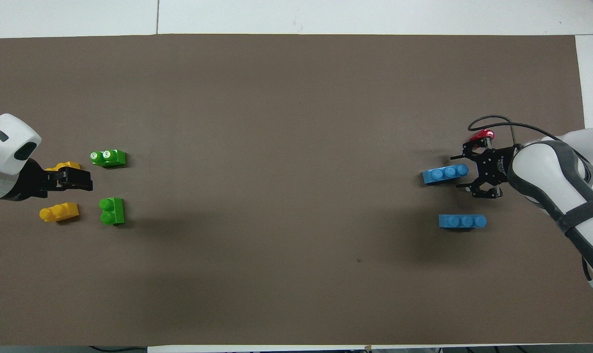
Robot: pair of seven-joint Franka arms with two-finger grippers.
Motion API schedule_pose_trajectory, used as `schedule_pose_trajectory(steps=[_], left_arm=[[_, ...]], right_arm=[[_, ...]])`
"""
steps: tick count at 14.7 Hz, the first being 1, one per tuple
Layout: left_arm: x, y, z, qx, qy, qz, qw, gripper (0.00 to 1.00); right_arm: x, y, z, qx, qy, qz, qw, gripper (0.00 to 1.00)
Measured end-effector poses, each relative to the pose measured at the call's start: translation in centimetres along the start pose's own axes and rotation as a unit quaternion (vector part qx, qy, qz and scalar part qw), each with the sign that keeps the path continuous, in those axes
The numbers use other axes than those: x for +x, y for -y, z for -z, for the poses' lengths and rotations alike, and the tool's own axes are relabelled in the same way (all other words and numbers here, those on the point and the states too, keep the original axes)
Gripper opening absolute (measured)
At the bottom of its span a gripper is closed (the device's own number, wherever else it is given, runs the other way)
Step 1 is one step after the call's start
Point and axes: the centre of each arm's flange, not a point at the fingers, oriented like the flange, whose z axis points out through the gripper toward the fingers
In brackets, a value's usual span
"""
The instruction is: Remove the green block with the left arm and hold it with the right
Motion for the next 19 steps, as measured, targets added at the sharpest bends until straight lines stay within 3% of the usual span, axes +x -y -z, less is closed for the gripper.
schedule_pose_trajectory(steps=[1, 5, 6, 8, 12, 15, 17, 19], left_arm=[[-0.4, 0.0, 1.0, 0.0, 0.0, 0.0, 1.0, 1.0], [-0.7, -0.3, 4.0, 0.0, -0.005, -0.004, 1.0, 1.0], [-0.7, -0.4, 4.7, 0.0, -0.006, -0.005, 1.0, 1.0], [-0.7, -0.6, 6.3, 0.0, -0.003, -0.007, 1.0, 1.0], [0.3, -1.5, 9.3, 0.0, -0.001, -0.015, 1.0, 1.0], [1.8, -2.1, 9.1, 0.0, 0.005, -0.021, 1.0, 1.0], [3.2, -2.4, 8.7, -0.001, 0.013, -0.023, 1.0, 1.0], [4.1, -2.9, 8.3, -0.001, 0.02, -0.027, 0.999, 1.0]], right_arm=[[0.0, 0.2, 0.2, 0.002, -0.001, 0.001, 1.0, 0.89], [-1.3, 1.9, 3.2, 0.009, 0.012, 0.011, 1.0, 0.91], [-1.7, 2.4, 4.6, 0.01, 0.018, 0.009, 1.0, 0.99], [-2.4, 3.2, 7.7, 0.008, 0.022, 0.013, 1.0, 1.0], [-4.0, 5.0, 15.0, -0.002, -0.016, 0.06, 0.998, 0.98], [-6.2, 6.4, 20.0, -0.005, -0.047, 0.109, 0.993, 1.0], [-7.8, 6.9, 22.7, -0.011, -0.079, 0.177, 0.981, 0.99], [-9.3, 6.4, 24.6, -0.025, -0.096, 0.264, 0.96, 1.0]])
